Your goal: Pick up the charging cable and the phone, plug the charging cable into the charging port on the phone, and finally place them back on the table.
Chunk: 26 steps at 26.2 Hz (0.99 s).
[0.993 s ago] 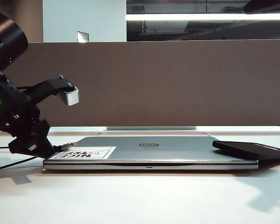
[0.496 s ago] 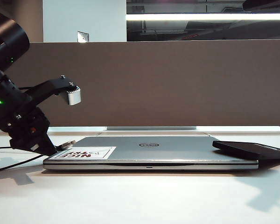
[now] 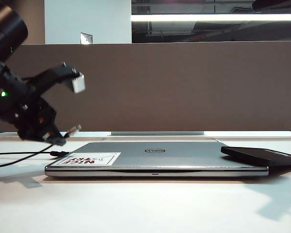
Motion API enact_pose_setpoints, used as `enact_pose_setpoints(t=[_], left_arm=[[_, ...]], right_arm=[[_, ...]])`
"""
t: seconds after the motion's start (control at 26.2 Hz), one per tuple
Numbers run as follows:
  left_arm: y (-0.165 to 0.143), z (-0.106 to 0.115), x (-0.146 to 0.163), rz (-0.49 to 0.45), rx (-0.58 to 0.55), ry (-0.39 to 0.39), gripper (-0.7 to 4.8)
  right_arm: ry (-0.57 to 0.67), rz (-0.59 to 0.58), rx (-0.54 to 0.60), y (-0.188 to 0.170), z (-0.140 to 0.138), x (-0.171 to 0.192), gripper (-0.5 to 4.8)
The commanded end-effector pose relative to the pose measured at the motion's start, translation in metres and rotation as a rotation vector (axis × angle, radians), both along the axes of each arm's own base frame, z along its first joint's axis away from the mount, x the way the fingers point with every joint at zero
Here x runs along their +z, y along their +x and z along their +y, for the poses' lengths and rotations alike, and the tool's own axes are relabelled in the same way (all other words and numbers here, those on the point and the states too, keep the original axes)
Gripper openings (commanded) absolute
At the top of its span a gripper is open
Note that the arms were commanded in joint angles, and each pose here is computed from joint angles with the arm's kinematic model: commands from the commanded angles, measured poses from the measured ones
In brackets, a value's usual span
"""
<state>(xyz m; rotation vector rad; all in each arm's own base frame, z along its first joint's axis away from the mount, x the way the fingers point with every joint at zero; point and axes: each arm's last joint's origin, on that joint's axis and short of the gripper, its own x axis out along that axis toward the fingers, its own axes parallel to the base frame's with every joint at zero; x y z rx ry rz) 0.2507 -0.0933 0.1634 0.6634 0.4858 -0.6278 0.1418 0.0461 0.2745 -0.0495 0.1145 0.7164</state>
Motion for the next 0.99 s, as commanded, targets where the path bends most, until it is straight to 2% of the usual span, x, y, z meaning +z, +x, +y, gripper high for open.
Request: enact_pose_setpoints(t=[0.04,0.23,0.42,0.65,0.84,0.99], left_arm=[[-0.002,0.001,0.012,-0.018,0.042,-0.080,-0.07],[-0.010,-0.001,0.029,-0.040,0.064,-0.156,-0.07],[-0.026,-0.023,0.042,-0.039,0.011,-0.258,-0.07],[-0.043,-0.048,0.047,0.068,0.009,-0.422,-0.07],[-0.052,-0.065,0.054,0.145,0.004,-0.517,-0.07],[-0.054,-0.072,0.068,0.182,0.010,-0.567,-0.07]], right_arm=[[0.046,0.006,-0.008,0.000,0.000,0.004,-0.01],[0.106,0.058,-0.040,0.000,-0.001,0.004,-0.01],[0.177,0.110,-0.103,0.001,-0.002,0.006,-0.01],[0.175,0.174,-0.243,0.000,-0.006,0.013,-0.01],[0.154,0.255,-0.317,-0.002,-0.011,0.012,-0.01],[0.204,0.328,-0.391,-0.001,-0.019,0.008,-0.01]])
